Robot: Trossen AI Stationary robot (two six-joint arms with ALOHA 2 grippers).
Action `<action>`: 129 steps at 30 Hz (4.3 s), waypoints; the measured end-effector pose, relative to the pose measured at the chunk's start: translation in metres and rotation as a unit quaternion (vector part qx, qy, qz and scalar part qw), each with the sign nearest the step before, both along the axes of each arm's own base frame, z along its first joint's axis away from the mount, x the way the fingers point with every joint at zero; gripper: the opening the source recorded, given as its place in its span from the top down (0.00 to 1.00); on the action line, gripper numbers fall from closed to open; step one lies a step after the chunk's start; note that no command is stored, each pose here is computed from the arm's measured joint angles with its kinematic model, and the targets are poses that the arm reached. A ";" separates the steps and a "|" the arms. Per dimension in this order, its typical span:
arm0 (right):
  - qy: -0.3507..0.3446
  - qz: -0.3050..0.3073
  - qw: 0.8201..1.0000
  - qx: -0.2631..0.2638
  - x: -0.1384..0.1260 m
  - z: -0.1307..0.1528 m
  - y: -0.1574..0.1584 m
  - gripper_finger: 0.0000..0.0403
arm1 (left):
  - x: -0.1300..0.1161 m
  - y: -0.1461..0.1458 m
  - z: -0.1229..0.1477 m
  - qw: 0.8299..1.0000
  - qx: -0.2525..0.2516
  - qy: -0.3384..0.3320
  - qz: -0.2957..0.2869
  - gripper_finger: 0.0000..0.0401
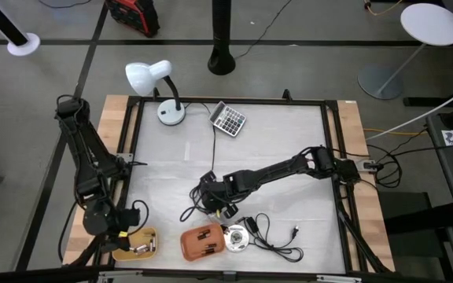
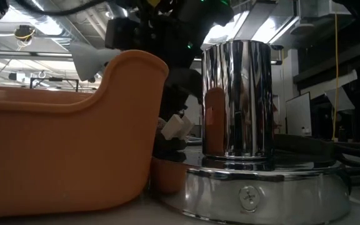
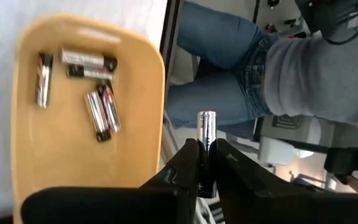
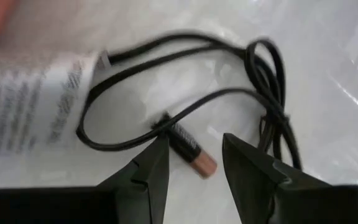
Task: Sort batteries
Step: Put the white battery into the yellow bin, then put the black battery into the orange bin
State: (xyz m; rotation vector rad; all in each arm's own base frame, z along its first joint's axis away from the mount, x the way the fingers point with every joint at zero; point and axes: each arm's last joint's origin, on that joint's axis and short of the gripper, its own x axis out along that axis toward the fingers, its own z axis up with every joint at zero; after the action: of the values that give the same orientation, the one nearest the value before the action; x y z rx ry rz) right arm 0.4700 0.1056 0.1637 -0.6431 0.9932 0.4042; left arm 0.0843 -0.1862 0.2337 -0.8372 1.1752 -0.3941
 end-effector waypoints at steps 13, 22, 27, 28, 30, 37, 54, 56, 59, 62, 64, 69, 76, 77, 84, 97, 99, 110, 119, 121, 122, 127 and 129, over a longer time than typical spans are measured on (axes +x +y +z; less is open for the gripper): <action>0.012 0.004 1.000 0.001 0.004 -0.019 0.002 0.64 | -0.007 0.002 -0.005 0.998 0.014 0.053 0.027 0.90; 0.017 -0.014 1.000 0.004 0.005 -0.024 0.002 0.64 | -0.006 0.000 -0.010 0.997 0.023 0.062 0.031 0.90; 0.015 -0.024 1.000 0.005 0.005 -0.023 0.002 0.64 | -0.005 -0.003 -0.015 0.997 0.037 0.067 0.031 0.90; 0.016 -0.024 1.000 0.005 0.005 -0.023 0.002 0.64 | -0.005 -0.003 -0.016 0.996 0.041 0.068 0.031 0.90; 0.016 -0.025 1.000 0.006 0.005 -0.023 0.002 0.64 | -0.005 -0.004 -0.019 0.995 0.054 0.073 0.032 0.90; 0.017 -0.025 1.000 0.007 0.005 -0.023 0.002 0.64 | -0.003 -0.009 -0.029 0.993 0.078 0.082 0.033 0.90; 0.020 -0.021 0.999 0.016 0.005 -0.024 0.003 0.64 | 0.009 -0.018 -0.059 0.983 0.172 0.065 0.003 0.83; 0.021 -0.021 0.999 0.016 0.005 -0.024 0.003 0.64 | 0.010 -0.018 -0.061 0.982 0.178 0.067 0.006 0.77; 0.022 -0.027 0.999 0.020 0.005 -0.024 0.003 0.64 | 0.011 -0.019 -0.062 0.982 0.178 0.067 0.007 0.70; 0.024 -0.042 0.998 0.030 0.005 -0.024 0.003 0.65 | 0.011 -0.019 -0.061 0.982 0.174 0.066 0.009 0.66; 0.027 -0.052 0.998 0.038 0.004 -0.024 0.003 0.68 | 0.012 -0.019 -0.061 0.983 0.173 0.065 0.009 0.65; 0.038 -0.077 0.995 0.057 0.003 -0.025 0.003 0.79 | 0.011 -0.018 -0.061 0.982 0.175 0.066 0.009 0.65; 0.040 -0.109 0.990 0.074 0.003 -0.025 0.003 0.95 | 0.012 -0.018 -0.061 0.982 0.175 0.064 0.010 0.68; 0.040 -0.110 0.990 0.074 0.003 -0.025 0.003 0.96 | 0.012 -0.018 -0.061 0.982 0.175 0.064 0.010 0.68; 0.046 -0.111 0.990 0.073 0.004 -0.020 0.003 0.94 | 0.012 -0.018 -0.061 0.982 0.178 0.057 0.016 0.68; 0.086 -0.117 0.988 0.051 0.004 0.027 0.004 0.94 | 0.016 -0.016 -0.060 0.974 0.222 -0.021 0.033 0.68; 0.087 -0.117 0.988 0.050 0.004 0.034 0.004 0.94 | 0.016 -0.015 -0.060 0.973 0.226 -0.027 0.029 0.68; 0.119 -0.153 0.980 0.052 -0.004 0.069 0.002 0.94 | 0.027 -0.009 -0.059 0.951 0.289 -0.108 0.024 0.68; 0.141 -0.190 0.953 0.192 -0.005 0.096 0.010 0.94 | 0.049 0.007 -0.056 0.897 0.393 -0.194 0.058 0.68; 0.137 -0.185 0.944 0.235 -0.003 0.100 0.017 0.94 | 0.051 0.008 -0.056 0.896 0.396 -0.193 0.062 0.68; 0.133 -0.181 0.940 0.256 -0.001 0.101 0.021 0.94 | 0.051 0.009 -0.056 0.896 0.396 -0.192 0.063 0.68; 0.079 -0.117 0.938 0.317 0.008 0.108 0.049 0.94 | 0.053 0.009 -0.056 0.888 0.411 -0.203 0.045 0.68; 0.060 -0.100 0.938 0.326 0.011 0.106 0.060 0.94 | 0.055 0.010 -0.056 0.881 0.421 -0.211 0.044 0.68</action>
State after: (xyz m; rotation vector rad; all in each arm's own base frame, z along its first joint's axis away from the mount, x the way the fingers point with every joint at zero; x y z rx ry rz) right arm 0.4813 0.1652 0.2696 0.0835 0.9547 0.5612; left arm 0.1389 -0.1758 0.1781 -0.0256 0.7688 0.0394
